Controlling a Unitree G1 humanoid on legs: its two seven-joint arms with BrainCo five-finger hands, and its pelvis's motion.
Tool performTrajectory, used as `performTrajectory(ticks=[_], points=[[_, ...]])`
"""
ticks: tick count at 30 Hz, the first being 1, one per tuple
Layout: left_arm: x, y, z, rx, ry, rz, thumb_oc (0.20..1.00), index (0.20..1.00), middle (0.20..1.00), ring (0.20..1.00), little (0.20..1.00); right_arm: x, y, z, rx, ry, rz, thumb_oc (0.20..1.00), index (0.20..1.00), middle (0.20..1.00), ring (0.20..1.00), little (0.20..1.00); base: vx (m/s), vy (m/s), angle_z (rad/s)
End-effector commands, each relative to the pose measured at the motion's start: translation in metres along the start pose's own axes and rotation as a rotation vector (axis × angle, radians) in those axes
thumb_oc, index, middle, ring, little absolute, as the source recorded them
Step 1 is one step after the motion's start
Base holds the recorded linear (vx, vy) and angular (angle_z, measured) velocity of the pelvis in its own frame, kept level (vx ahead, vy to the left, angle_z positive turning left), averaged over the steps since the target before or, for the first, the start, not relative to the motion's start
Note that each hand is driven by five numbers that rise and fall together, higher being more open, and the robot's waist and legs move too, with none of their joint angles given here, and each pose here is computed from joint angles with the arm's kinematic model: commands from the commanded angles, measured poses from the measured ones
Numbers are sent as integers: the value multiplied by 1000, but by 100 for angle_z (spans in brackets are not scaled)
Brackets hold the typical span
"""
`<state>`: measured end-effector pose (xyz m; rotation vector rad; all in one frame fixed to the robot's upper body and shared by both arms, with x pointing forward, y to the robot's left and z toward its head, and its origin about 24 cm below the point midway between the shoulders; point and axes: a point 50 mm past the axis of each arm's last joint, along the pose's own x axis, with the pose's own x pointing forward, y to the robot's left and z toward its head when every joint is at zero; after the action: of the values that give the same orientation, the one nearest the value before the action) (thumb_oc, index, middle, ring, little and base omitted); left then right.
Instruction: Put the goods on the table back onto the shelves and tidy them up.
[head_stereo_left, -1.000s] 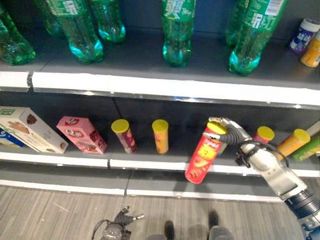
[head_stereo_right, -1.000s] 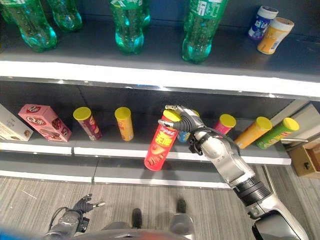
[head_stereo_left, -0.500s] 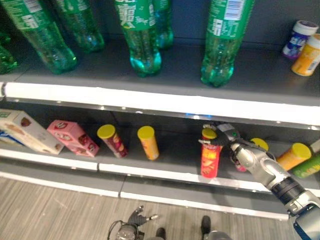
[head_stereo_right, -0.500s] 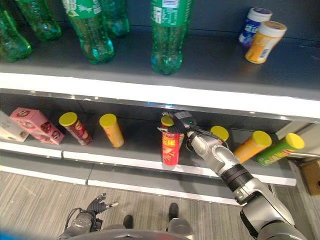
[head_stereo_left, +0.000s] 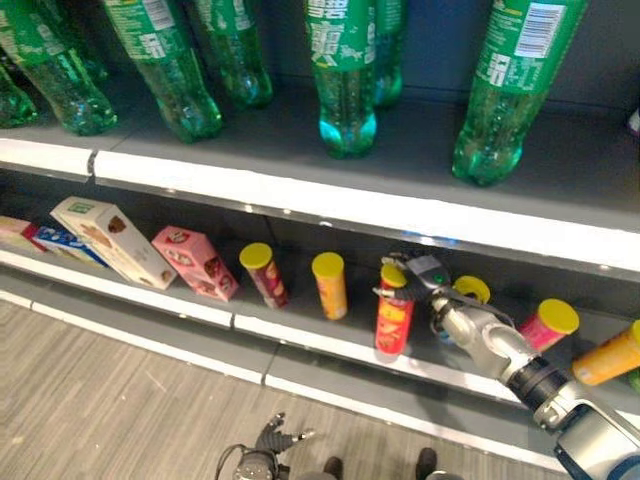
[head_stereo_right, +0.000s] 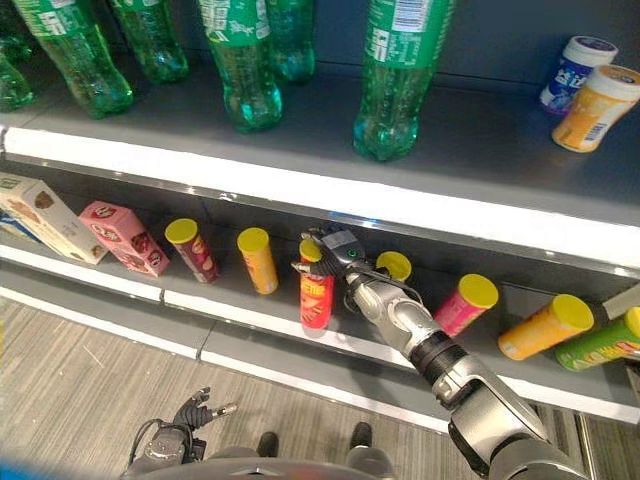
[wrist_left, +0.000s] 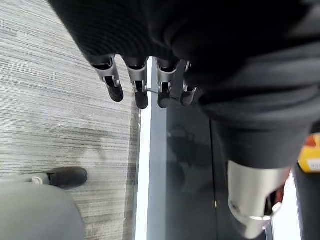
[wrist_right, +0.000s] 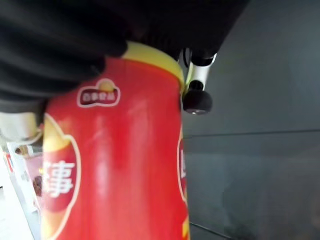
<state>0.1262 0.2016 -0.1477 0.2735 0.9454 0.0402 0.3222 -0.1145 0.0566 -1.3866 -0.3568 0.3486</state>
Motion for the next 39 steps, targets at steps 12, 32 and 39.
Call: performTrajectory(ticks=[12, 32, 39], points=[[3, 10, 13, 77, -67, -7, 1000, 1000, 1000, 1000, 1000, 17, -48, -60, -145, 226, -206, 200, 200, 200, 200, 200, 18, -8, 24], [-4, 3, 71, 59, -328, -61, 1000, 1000, 1000, 1000, 1000, 12, -123, -91, -232, 342, -526, 200, 200, 200, 200, 200, -56, 18, 3], [-9, 6, 75, 46, -359, -67, 1000, 1000, 1000, 1000, 1000, 6, -133, -88, -254, 328, -597, 200, 200, 200, 200, 200, 5, 3, 0]])
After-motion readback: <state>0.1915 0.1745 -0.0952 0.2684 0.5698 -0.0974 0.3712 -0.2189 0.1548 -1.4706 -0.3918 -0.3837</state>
